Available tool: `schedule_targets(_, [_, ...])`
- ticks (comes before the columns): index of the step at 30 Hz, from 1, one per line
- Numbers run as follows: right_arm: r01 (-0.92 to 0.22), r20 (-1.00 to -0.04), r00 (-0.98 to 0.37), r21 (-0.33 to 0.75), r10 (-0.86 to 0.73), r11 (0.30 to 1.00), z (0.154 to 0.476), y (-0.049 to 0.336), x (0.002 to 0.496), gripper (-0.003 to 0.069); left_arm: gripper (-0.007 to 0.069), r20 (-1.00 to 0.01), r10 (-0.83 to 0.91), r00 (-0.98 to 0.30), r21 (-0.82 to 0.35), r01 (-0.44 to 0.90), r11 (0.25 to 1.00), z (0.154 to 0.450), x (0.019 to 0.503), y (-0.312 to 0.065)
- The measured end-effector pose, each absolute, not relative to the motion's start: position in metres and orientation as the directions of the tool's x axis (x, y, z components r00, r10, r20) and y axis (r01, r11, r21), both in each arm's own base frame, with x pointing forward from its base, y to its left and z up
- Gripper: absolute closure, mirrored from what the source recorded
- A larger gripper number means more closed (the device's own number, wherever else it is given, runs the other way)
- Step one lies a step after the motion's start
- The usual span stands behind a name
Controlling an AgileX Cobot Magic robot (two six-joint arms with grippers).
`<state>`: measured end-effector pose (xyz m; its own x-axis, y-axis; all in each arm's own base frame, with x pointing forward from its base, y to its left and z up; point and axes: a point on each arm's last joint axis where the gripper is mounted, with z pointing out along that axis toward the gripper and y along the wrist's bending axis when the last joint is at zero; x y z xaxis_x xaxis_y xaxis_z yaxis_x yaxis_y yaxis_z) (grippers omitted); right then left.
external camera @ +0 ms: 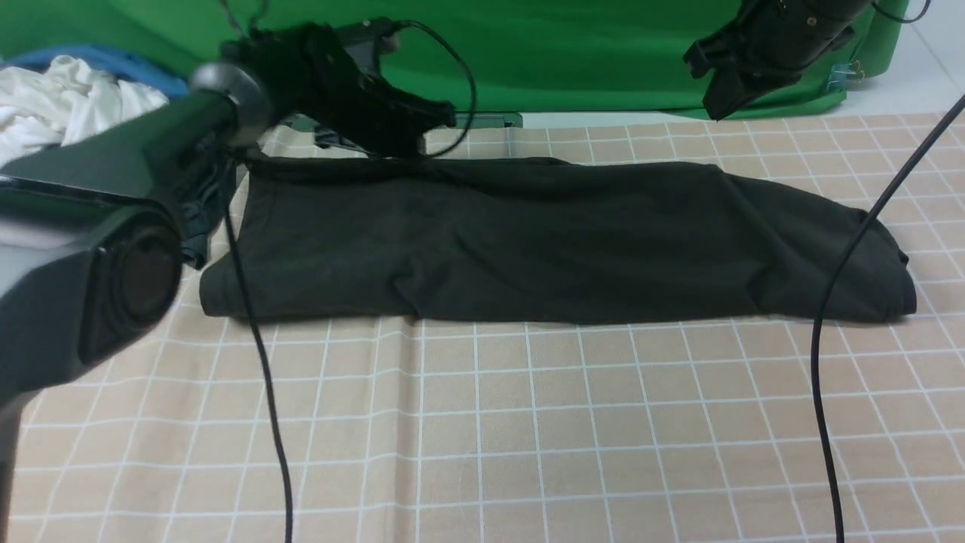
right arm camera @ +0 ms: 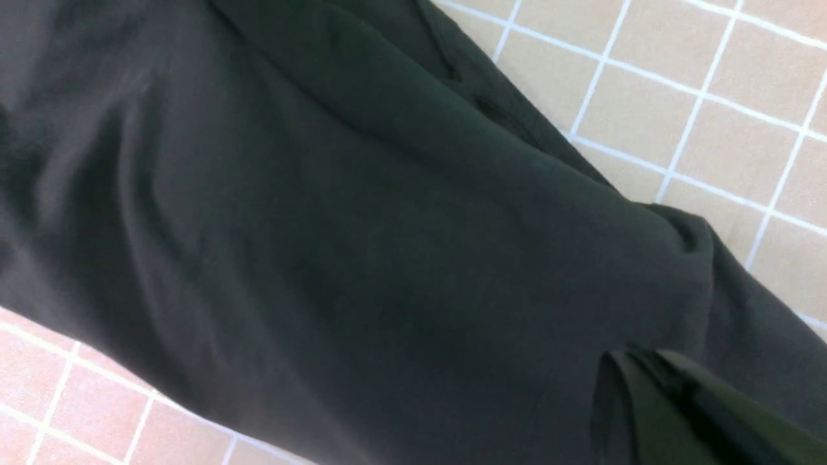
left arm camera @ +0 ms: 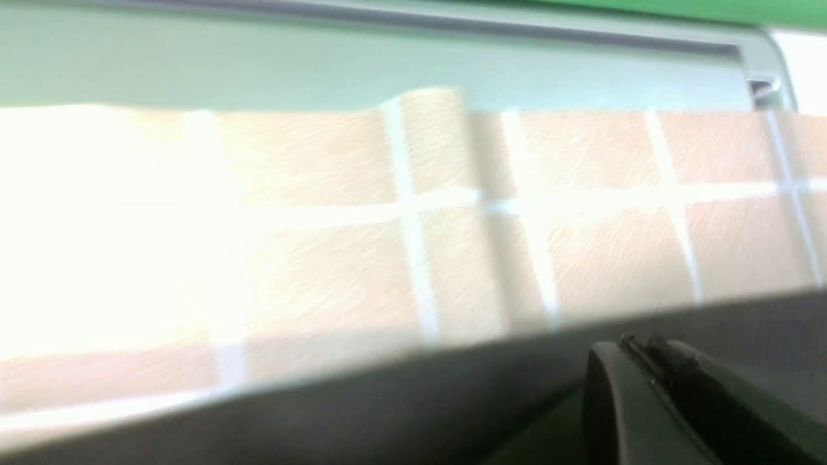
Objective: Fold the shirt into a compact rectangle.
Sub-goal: 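Pull the folded dark garment lengthwise by its ends to straighten it flat on the table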
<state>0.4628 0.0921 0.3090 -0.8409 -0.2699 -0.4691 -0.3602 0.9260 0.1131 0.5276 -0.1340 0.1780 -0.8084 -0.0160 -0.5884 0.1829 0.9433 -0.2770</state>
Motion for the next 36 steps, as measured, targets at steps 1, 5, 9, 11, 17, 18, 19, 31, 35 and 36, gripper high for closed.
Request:
schedule_targets(1, [-0.362, -0.470, -0.841, 0.116, -0.270, 0.925, 0.309, 0.093, 0.463, 0.0620, 0.0606, -0.572, 0.017, -0.820, -0.265, 0.204, 0.942, 0.193, 0.525, -0.126])
schedule_targets(5, [-0.364, -0.470, -0.840, 0.118, -0.270, 0.924, 0.309, 0.093, 0.463, 0.0620, 0.0606, -0.546, 0.082, -0.834, -0.222, 0.238, 0.946, 0.238, 0.512, -0.104])
schedule_targets(9, [-0.363, -0.472, -0.839, 0.120, -0.269, 0.924, 0.310, 0.093, 0.462, 0.0620, 0.0606, -0.517, 0.153, -0.843, -0.132, 0.254, 0.958, 0.272, 0.495, -0.083])
schedule_targets(11, [-0.364, -0.476, -0.838, 0.119, -0.269, 0.924, 0.312, 0.093, 0.461, 0.0620, 0.0606, -0.486, 0.175, -0.856, -0.098, 0.253, 0.963, 0.282, 0.488, -0.075])
schedule_targets(17, [-0.365, -0.523, -0.807, 0.076, -0.274, 0.928, 0.345, 0.087, 0.443, 0.0621, 0.0606, -0.405, 0.172, -0.898, -0.084, 0.224, 0.971, 0.293, 0.462, -0.061])
schedule_targets(18, [-0.363, -0.527, -0.804, 0.070, -0.274, 0.929, 0.349, 0.085, 0.439, 0.0621, 0.0606, -0.391, 0.165, -0.905, -0.089, 0.216, 0.972, 0.293, 0.456, -0.060])
schedule_targets(19, [-0.359, -0.526, -0.805, 0.066, -0.273, 0.931, 0.353, 0.082, 0.432, 0.0621, 0.0606, -0.353, 0.157, -0.922, -0.096, 0.203, 0.975, 0.289, 0.445, -0.059])
schedule_targets(31, [-0.298, -0.377, -0.892, 0.078, -0.248, 0.952, 0.342, 0.042, 0.336, 0.0621, 0.0606, -0.307, 0.042, -0.951, -0.116, 0.082, 0.990, 0.246, 0.321, -0.044])
schedule_targets(35, [-0.300, -0.345, -0.904, 0.090, -0.253, 0.950, 0.334, 0.041, 0.322, 0.0621, 0.0602, -0.412, -0.037, -0.910, -0.106, 0.008, 0.994, 0.246, 0.325, -0.040])
schedule_targets(36, [-0.299, -0.343, -0.905, 0.094, -0.251, 0.950, 0.333, 0.041, 0.321, 0.0621, 0.0599, -0.427, -0.051, -0.903, -0.100, -0.009, 0.995, 0.246, 0.326, -0.039])
